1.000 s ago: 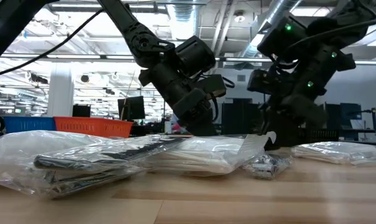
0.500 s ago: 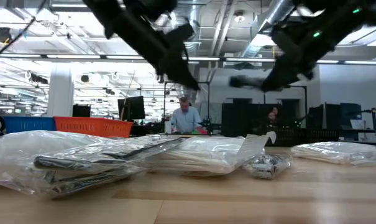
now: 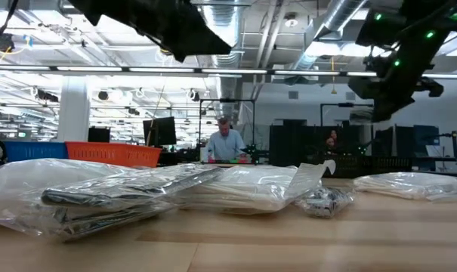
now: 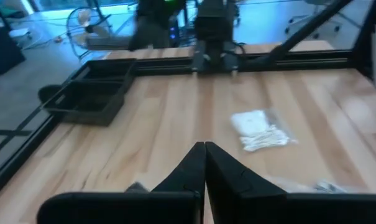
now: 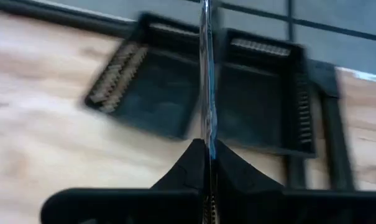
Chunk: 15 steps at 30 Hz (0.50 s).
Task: Pick & Place Travel size toiletries
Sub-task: Put the black comb into the right black bin
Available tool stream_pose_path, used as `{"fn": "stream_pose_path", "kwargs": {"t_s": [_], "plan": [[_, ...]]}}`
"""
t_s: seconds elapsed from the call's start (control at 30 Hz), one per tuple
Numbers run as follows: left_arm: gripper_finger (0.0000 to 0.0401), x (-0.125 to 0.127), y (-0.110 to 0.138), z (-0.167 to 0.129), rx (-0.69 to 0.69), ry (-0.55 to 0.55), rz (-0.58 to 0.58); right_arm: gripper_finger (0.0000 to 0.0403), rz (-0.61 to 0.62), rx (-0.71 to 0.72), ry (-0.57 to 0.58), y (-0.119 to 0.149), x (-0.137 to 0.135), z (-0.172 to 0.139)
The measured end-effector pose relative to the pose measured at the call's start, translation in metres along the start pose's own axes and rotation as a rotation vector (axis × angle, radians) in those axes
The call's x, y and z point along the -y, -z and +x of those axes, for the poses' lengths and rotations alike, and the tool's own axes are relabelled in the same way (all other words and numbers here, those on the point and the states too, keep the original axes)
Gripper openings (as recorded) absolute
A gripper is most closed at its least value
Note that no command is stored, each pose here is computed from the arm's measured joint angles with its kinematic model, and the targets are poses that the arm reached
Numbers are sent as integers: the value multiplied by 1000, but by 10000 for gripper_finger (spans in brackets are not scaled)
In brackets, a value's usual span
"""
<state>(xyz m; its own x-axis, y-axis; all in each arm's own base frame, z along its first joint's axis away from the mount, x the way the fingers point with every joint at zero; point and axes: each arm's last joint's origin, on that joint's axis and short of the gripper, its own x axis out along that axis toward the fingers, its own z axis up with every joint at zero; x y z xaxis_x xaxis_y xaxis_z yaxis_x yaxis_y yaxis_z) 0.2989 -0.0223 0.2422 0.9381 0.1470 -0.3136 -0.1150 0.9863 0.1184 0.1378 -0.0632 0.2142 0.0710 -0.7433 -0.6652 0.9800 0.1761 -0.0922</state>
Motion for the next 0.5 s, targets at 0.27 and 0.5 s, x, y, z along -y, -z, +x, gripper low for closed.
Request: {"fn": "stream_pose_path", "kwargs": {"t_s": [0.27,0.5], "plan": [[1,5,-4,-1,36,12,5,2,-7,-65,145,-20,15,35],[1,6,1,4,21,10,5,2,-60,-139,194,-26,14,79]]}}
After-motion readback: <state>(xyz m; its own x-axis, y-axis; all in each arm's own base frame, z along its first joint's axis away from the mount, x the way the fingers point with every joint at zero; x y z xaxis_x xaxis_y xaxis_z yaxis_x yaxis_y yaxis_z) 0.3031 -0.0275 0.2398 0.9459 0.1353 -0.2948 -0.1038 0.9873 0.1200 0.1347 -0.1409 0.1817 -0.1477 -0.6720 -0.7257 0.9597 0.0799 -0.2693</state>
